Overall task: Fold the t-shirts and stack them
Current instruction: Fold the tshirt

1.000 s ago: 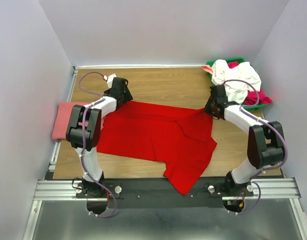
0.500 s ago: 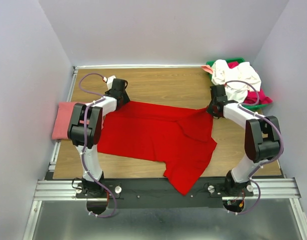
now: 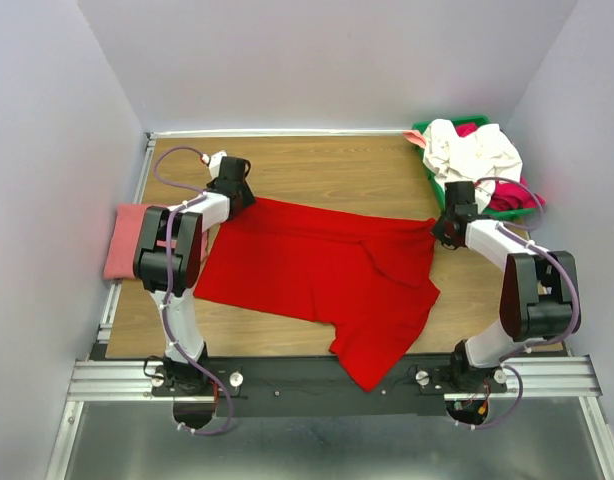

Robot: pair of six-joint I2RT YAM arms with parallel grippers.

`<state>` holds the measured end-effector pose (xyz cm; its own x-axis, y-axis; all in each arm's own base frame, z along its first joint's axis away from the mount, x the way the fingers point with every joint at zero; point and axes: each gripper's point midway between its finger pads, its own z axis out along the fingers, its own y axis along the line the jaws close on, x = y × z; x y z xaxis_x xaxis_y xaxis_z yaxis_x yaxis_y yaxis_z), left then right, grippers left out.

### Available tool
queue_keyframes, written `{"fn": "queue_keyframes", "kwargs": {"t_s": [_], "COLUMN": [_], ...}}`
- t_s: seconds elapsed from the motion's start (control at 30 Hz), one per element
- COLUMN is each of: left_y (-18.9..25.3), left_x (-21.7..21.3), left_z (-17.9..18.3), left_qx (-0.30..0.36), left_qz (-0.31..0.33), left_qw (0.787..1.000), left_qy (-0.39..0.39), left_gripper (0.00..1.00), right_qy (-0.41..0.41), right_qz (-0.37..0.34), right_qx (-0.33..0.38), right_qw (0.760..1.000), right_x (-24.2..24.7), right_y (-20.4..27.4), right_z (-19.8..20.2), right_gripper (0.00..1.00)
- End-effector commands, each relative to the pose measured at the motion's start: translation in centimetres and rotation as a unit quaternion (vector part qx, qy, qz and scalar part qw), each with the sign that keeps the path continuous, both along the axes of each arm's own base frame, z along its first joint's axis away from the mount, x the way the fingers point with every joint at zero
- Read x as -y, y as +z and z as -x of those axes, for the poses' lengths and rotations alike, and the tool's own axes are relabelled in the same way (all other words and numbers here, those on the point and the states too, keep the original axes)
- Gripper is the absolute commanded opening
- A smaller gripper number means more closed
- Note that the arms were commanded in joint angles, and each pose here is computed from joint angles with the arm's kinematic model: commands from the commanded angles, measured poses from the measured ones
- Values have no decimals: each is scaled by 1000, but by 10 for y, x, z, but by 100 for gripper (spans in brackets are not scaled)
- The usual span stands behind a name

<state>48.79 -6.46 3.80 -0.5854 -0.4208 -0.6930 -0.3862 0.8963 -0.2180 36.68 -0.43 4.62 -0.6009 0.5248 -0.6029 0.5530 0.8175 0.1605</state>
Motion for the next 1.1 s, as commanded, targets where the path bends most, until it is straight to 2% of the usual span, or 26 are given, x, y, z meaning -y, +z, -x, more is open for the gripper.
{"fn": "queue_keyframes", "kwargs": {"t_s": [0.0, 0.03, 0.07, 0.17, 0.33, 0.4, 0.53, 0.73, 0.97, 1.07], "left_y": [-2, -2, -1, 4, 34, 47, 47, 26, 5, -1], "left_x": [-2, -1, -1, 0, 6, 15, 36, 57, 49, 48], "left_z": [1, 1, 1, 2, 0, -6, -13, -18, -10, -7], "left_qx": [1, 2, 0, -2, 28, 46, 48, 31, 6, -2], "left_qz": [6, 7, 7, 8, 27, 44, 61, 64, 51, 49], "left_qw": [1000, 1000, 1000, 1000, 999, 997, 995, 995, 997, 997], "left_qy": [-9, -11, -12, -14, -21, -33, -58, -74, -60, -60], "left_gripper": [60, 60, 61, 73, 79, 87, 87, 88, 90, 90], "right_qy": [2, 9, 12, 12, 43, 77, 113, 153, 126, 112], "right_qz": [-40, -45, -47, -40, -38, -41, -34, -22, 38, 44], "right_qx": [17, 17, 24, 42, 75, 75, 66, 41, -13, -22], "right_qw": [999, 999, 999, 998, 996, 993, 991, 987, 991, 993], "right_x": [-5, -7, -8, -6, -10, -18, -24, -30, -7, -3], "right_y": [4, 5, 9, 22, 49, 52, 50, 34, 5, 1], "right_z": [3, 4, 6, 7, -5, -12, -36, -46, -37, -33], "right_gripper": [20, 25, 34, 37, 43, 43, 43, 43, 40, 30]}}
